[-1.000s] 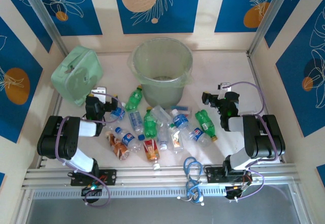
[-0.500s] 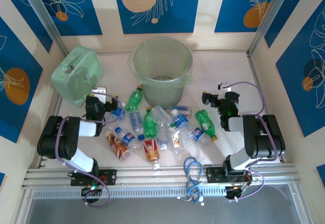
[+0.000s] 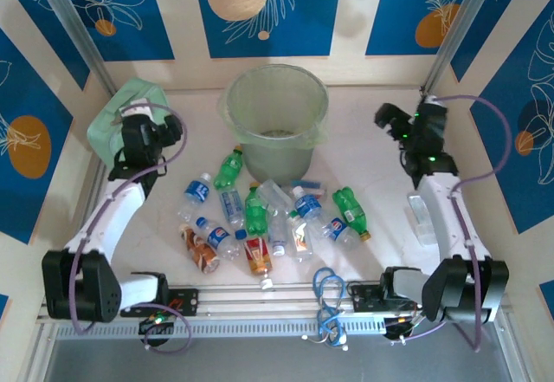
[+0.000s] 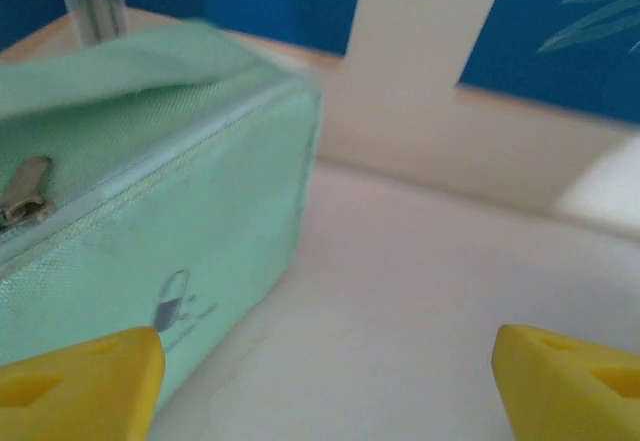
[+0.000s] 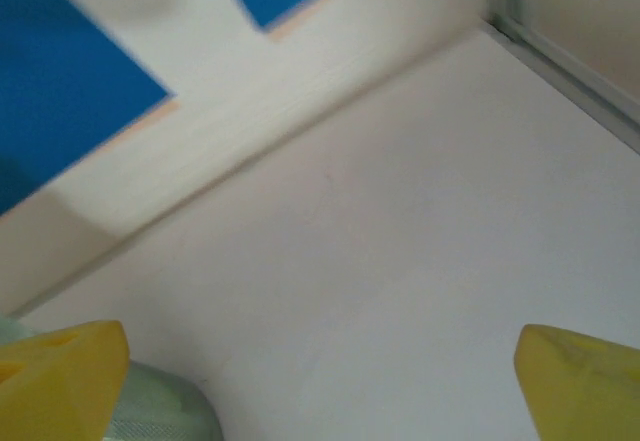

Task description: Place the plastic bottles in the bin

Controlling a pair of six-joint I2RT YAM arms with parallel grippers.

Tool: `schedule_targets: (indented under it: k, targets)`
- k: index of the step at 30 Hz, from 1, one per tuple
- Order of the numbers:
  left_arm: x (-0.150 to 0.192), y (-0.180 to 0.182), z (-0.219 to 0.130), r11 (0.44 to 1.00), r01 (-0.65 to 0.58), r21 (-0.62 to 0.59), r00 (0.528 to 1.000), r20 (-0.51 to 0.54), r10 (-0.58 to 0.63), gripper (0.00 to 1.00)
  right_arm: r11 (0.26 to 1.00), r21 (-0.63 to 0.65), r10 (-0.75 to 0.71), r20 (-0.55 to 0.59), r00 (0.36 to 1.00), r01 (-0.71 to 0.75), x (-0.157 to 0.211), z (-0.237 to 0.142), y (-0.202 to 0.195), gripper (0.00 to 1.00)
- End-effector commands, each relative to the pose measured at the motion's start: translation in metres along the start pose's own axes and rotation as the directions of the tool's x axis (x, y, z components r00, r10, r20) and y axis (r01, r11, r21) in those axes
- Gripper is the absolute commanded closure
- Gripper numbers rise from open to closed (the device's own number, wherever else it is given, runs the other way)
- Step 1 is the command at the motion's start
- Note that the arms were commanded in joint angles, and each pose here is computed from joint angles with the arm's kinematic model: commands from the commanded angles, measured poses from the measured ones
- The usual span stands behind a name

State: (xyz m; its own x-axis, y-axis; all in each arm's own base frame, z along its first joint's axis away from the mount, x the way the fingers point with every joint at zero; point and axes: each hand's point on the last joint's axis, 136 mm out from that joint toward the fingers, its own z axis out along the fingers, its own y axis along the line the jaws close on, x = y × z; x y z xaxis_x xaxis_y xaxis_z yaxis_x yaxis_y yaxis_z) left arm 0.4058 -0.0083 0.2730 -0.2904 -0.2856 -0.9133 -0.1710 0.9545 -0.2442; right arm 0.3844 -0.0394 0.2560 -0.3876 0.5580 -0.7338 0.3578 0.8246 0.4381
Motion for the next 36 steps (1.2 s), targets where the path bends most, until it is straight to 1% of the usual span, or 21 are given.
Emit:
schedule_targets:
  k: [1, 3, 4, 6, 8, 11, 14, 18, 19, 21, 24, 28, 31, 34, 36]
  targets:
    - [0.068, -0.023, -0.036, 0.991, 0.127, 0.048, 0.953, -0.284, -0.109, 0.16, 0.965, 0.263, 0.133, -0.474, 0.870, -0.004, 0.108, -0.018, -0.038, 0.00]
    - [0.064, -0.044, -0.055, 0.990, 0.082, 0.117, 0.961, -0.273, -0.047, 0.15, 0.958, 0.265, 0.060, -0.568, 0.821, 0.113, 0.120, -0.032, -0.025, 0.05]
    - [0.064, -0.056, -0.065, 0.985, 0.051, 0.163, 0.962, -0.273, -0.005, 0.15, 0.952, 0.257, 0.031, -0.622, 0.782, 0.167, 0.131, -0.037, -0.019, 0.06]
    - [0.068, -0.075, -0.078, 0.973, 0.011, 0.230, 0.956, -0.287, 0.057, 0.14, 0.933, 0.257, 0.002, -0.704, 0.710, 0.252, 0.150, -0.049, -0.016, 0.09]
    - [0.075, -0.094, -0.091, 0.951, 0.005, 0.310, 0.944, -0.315, 0.098, 0.14, 0.913, 0.236, -0.033, -0.770, 0.637, 0.334, 0.173, -0.061, -0.014, 0.10]
    - [0.083, -0.110, -0.104, 0.926, 0.013, 0.378, 0.927, -0.351, 0.130, 0.14, 0.887, 0.174, -0.111, -0.819, 0.563, 0.427, 0.200, -0.075, -0.006, 0.10]
    - [0.084, -0.113, -0.109, 0.918, 0.034, 0.396, 0.927, -0.357, 0.119, 0.12, 0.874, 0.151, -0.124, -0.850, 0.513, 0.462, 0.220, -0.078, -0.007, 0.10]
    - [0.082, -0.118, -0.109, 0.911, 0.051, 0.410, 0.925, -0.363, 0.112, 0.11, 0.863, 0.155, -0.121, -0.862, 0.493, 0.482, 0.227, -0.070, -0.011, 0.06]
    - [0.080, -0.120, -0.109, 0.908, 0.058, 0.414, 0.925, -0.364, 0.107, 0.11, 0.866, 0.141, -0.130, -0.863, 0.489, 0.479, 0.229, -0.068, -0.008, 0.00]
    - [0.077, -0.121, -0.110, 0.908, 0.071, 0.412, 0.926, -0.365, 0.093, 0.11, 0.873, 0.115, -0.140, -0.872, 0.469, 0.474, 0.235, -0.063, -0.005, 0.01]
    - [0.075, -0.120, -0.111, 0.909, 0.086, 0.407, 0.929, -0.363, 0.075, 0.10, 0.859, 0.115, -0.140, -0.885, 0.445, 0.499, 0.243, -0.055, -0.009, 0.01]
    - [0.079, -0.118, -0.112, 0.911, 0.104, 0.399, 0.926, -0.373, 0.057, 0.08, 0.841, 0.141, -0.117, -0.895, 0.430, 0.522, 0.251, -0.042, -0.017, 0.00]
    - [0.079, -0.118, -0.115, 0.907, 0.116, 0.404, 0.924, -0.379, 0.051, 0.06, 0.844, 0.142, -0.105, -0.902, 0.418, 0.517, 0.256, -0.033, -0.019, 0.00]
    - [0.075, -0.114, -0.116, 0.916, 0.086, 0.392, 0.929, -0.364, 0.069, 0.02, 0.843, 0.135, -0.104, -0.909, 0.404, 0.520, 0.261, -0.026, -0.019, 0.00]
    - [0.071, -0.111, -0.117, 0.923, 0.060, 0.381, 0.933, -0.350, 0.083, 0.01, 0.838, 0.138, -0.100, -0.912, 0.397, 0.528, 0.263, -0.022, -0.021, 0.01]
